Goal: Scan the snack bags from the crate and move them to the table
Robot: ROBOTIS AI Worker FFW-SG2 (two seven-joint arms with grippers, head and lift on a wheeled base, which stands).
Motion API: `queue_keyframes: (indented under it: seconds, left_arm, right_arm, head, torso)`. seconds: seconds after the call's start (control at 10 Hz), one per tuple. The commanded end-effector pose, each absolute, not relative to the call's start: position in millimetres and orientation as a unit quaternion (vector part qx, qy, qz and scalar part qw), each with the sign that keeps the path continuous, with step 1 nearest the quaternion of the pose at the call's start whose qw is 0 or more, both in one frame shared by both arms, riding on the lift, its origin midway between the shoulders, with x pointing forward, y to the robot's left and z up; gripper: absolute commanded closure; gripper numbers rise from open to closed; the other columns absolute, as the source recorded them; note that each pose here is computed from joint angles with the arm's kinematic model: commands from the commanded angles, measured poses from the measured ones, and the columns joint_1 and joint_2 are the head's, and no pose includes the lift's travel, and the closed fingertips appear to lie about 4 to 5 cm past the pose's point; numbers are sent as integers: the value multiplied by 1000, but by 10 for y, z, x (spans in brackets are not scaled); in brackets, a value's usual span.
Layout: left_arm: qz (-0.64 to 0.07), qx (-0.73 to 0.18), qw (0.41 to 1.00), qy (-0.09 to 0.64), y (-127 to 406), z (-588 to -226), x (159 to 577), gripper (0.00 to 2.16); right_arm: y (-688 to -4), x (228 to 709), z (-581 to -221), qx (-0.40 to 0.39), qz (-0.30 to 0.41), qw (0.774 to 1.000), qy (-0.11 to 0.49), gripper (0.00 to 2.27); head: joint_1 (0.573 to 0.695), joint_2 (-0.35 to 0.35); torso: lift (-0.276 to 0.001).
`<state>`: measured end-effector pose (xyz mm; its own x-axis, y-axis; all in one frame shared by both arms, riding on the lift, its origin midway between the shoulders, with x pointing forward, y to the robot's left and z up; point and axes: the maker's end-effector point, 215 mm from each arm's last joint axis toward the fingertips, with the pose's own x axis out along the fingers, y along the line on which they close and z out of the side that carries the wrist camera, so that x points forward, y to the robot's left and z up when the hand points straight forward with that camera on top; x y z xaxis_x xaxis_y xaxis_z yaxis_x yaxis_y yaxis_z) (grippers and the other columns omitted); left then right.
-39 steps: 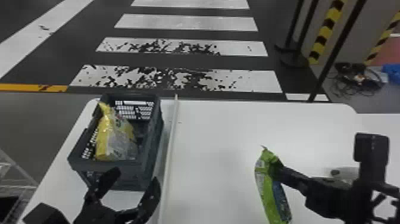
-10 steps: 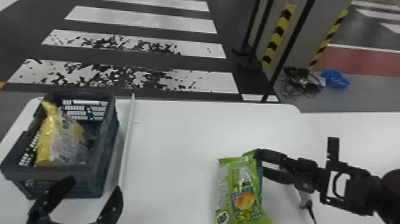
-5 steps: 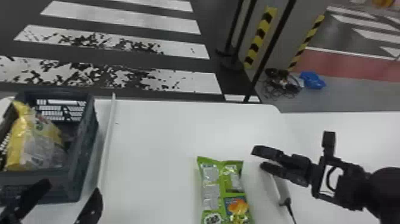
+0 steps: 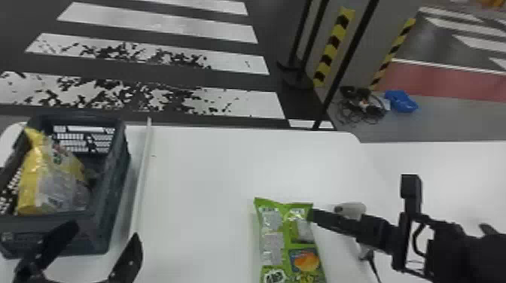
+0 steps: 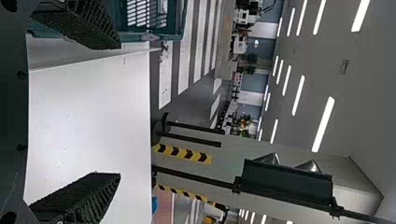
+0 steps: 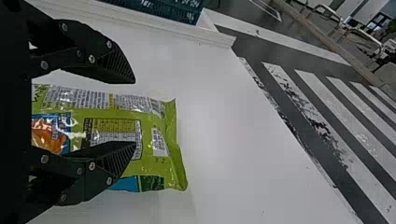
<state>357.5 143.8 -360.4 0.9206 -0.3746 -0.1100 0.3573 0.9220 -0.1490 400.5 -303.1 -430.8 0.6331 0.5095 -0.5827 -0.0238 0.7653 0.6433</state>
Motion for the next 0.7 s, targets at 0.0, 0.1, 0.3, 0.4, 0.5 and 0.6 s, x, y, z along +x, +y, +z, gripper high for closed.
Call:
queue_keyframes:
  seconds: [0.0,0.1,0.3,0.4,0.5,0.6]
  left_arm:
    - [-187,-62,978,66,1443,-3584,3595,9]
    - [-187,-63,978,66,1437,-3587,3596,9]
    - [-187,-66,978,64,1430,-3579,3622,9]
    - [-187,-68,978,65,1431,-3584,3631,12]
    - [-186,-67,978,63,1441,-3574,3643,9]
    - [-184,-68,979,62,1451,-3564,3657,12]
  right_arm:
    - [-2986,4131,-4244,252,140,888,357,2243]
    - [-2947,4230,-4154,218,130,915,314,2243]
    - [-2806,4277,-3926,180,112,948,236,2243]
    - [-2733,4269,-3760,141,96,968,183,2243]
    - [-2660,4217,-3617,110,78,981,136,2243]
    - [-2576,4165,-3590,97,68,986,116,2243]
  head:
    - [695,-242]
    - [695,-234]
    - [695,-217]
    - [695,-212]
    - [695,-203]
    - [695,-194]
  torso:
    - [-95]
    - [-95]
    - [-95]
    - [-95]
    - [-95]
    - [-95]
